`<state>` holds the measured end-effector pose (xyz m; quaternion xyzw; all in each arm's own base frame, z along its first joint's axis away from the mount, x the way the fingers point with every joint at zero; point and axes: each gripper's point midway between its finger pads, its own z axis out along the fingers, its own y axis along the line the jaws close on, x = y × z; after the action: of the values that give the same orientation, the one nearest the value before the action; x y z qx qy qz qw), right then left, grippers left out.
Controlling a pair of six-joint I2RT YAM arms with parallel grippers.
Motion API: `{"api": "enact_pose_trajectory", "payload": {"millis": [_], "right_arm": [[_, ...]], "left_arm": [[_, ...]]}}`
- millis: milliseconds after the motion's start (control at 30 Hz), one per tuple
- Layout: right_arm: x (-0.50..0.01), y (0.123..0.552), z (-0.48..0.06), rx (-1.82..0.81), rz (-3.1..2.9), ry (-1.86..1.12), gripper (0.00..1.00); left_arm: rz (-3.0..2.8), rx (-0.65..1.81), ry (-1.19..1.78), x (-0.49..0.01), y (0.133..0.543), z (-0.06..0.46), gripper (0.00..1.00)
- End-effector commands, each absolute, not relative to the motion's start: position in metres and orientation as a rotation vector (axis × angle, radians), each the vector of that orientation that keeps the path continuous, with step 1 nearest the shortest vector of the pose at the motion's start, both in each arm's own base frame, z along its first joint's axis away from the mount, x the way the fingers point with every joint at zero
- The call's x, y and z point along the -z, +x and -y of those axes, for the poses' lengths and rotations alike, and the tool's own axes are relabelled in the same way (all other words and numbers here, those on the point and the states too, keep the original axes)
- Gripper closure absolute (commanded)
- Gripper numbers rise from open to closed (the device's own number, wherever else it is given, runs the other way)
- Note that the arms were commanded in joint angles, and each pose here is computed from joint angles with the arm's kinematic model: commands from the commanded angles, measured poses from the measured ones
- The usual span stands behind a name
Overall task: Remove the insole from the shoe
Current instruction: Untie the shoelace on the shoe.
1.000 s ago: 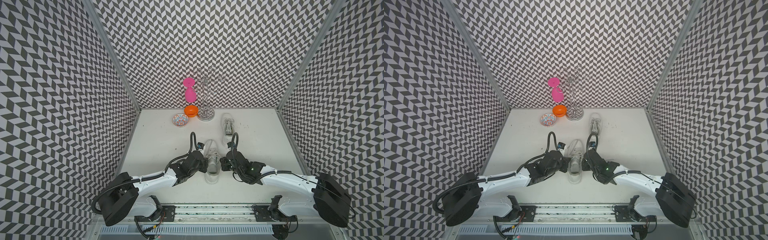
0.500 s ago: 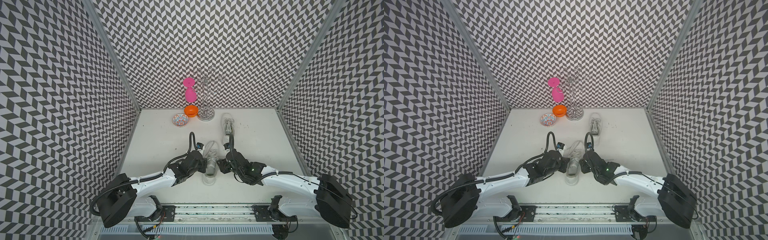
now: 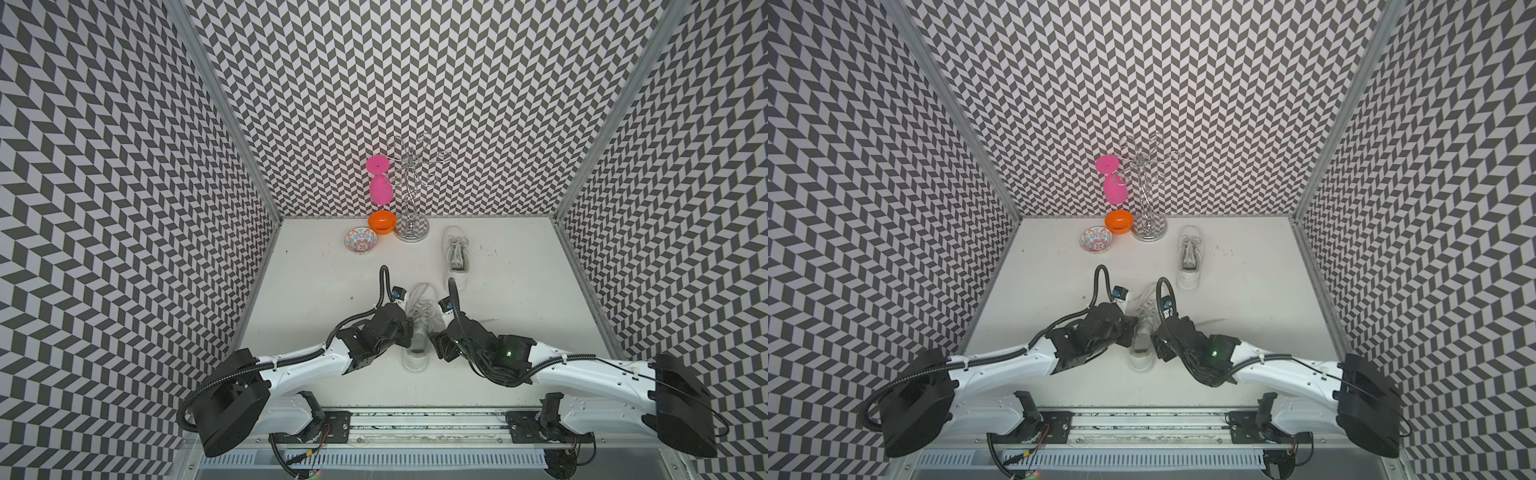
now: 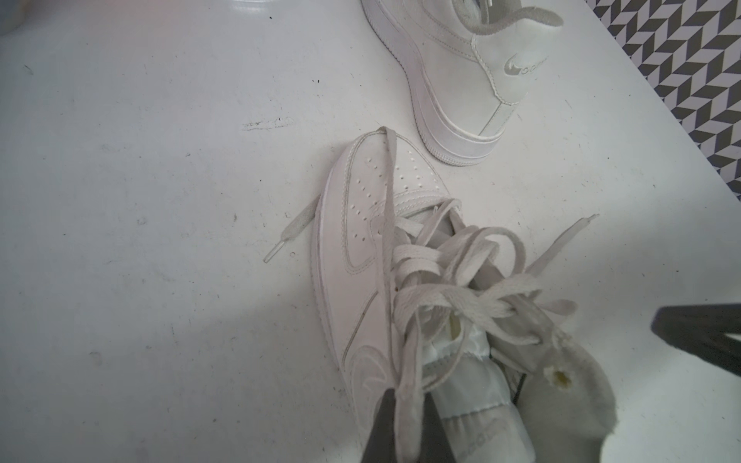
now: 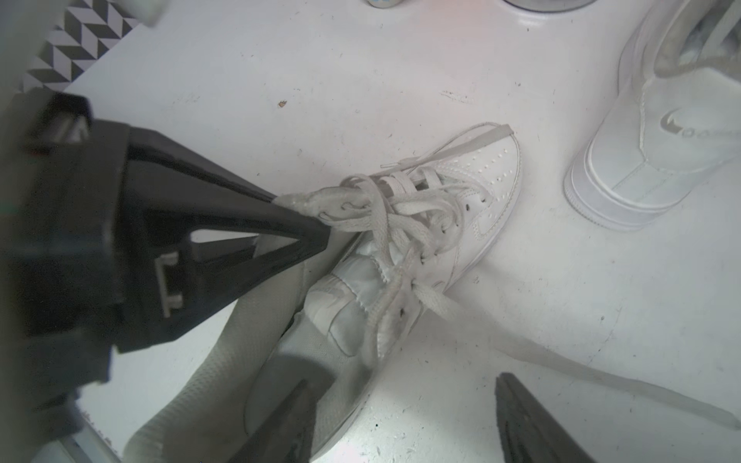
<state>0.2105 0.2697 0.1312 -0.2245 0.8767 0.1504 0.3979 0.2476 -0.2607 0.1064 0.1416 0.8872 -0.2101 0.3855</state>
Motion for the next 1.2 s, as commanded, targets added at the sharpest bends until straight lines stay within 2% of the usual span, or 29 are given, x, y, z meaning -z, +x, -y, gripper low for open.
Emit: {"api": "enact_pose_trajectory", "payload": {"millis": [0, 67, 133, 200, 367, 533, 667, 867, 1100, 1167], "right_arm": [[-0.156, 0.213, -0.275, -0.374, -2.107, -0.615, 0.34], [-0.156, 0.212, -0.279, -0.364, -2.080, -0.651, 0.31], [-0.153, 0.217, -0.281, -0.326, -2.087, -0.642, 0.21], [-0.146, 0.218, -0.286, -0.316, -2.108, -0.657, 0.16], [-0.120, 0.220, -0.294, -0.279, -2.172, -0.670, 0.08], [-0.103, 0.226, -0.295, -0.208, -2.211, -0.666, 0.06], [-0.100, 0.240, -0.284, -0.100, -2.211, -0.549, 0.05], [-0.138, 0.266, -0.267, -0.082, -2.125, -0.305, 0.11], [-0.166, 0.284, -0.274, -0.236, -2.051, -0.241, 0.14], [-0.162, 0.285, -0.276, -0.228, -2.073, -0.255, 0.14]], "left_arm": [[-2.179, 0.584, 0.278, -0.140, 0.256, 0.265, 1.00], [-2.172, 0.605, 0.284, -0.144, 0.255, 0.267, 1.00], [-2.172, 0.623, 0.288, -0.144, 0.253, 0.269, 1.00], [-2.174, 0.624, 0.289, -0.143, 0.253, 0.269, 1.00], [-2.184, 0.621, 0.288, -0.139, 0.251, 0.267, 1.00], [-2.182, 0.649, 0.293, -0.138, 0.248, 0.269, 1.00], [-2.180, 0.664, 0.307, -0.138, 0.245, 0.273, 1.00], [-2.171, 0.682, 0.360, -0.137, 0.237, 0.280, 1.00], [-2.177, 0.662, 0.403, -0.132, 0.232, 0.284, 1.00], [-2.175, 0.660, 0.405, -0.132, 0.231, 0.284, 0.89]]}}
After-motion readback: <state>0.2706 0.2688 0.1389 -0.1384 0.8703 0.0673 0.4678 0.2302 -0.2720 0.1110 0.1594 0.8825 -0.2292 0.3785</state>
